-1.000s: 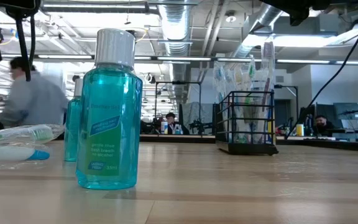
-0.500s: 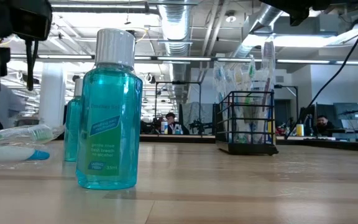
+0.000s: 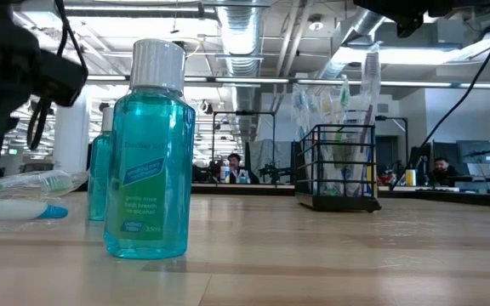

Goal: Pick & Place toothbrushing station
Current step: Put the orange toothbrush into the wire mesh organizer

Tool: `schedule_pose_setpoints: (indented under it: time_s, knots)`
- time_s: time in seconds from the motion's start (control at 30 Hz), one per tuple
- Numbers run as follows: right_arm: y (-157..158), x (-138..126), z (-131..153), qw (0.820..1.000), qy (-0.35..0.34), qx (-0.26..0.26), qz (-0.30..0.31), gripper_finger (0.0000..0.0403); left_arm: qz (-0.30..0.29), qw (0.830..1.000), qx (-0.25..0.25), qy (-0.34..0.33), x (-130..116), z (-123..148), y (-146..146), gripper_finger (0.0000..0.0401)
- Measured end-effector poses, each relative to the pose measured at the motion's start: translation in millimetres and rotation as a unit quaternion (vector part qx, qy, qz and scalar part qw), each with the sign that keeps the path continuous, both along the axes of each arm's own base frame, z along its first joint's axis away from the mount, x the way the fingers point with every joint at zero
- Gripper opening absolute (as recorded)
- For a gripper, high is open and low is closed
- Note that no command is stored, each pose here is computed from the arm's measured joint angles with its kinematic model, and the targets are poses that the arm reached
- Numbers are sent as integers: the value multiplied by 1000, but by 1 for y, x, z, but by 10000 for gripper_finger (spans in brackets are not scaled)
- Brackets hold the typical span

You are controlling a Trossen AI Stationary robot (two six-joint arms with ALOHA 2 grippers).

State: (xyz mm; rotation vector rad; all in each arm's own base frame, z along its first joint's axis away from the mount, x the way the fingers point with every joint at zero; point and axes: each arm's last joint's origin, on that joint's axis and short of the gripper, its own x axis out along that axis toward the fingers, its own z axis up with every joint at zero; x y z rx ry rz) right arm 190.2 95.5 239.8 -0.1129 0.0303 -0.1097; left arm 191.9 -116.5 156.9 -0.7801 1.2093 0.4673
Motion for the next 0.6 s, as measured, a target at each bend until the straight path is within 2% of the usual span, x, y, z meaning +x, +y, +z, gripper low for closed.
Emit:
schedule_pose_setpoints:
  time_s: [0.6]
  knots:
    - [0, 0, 0, 1000, 0, 1, -1, 128, 21, 999, -18, 29, 8, -5, 14, 120]
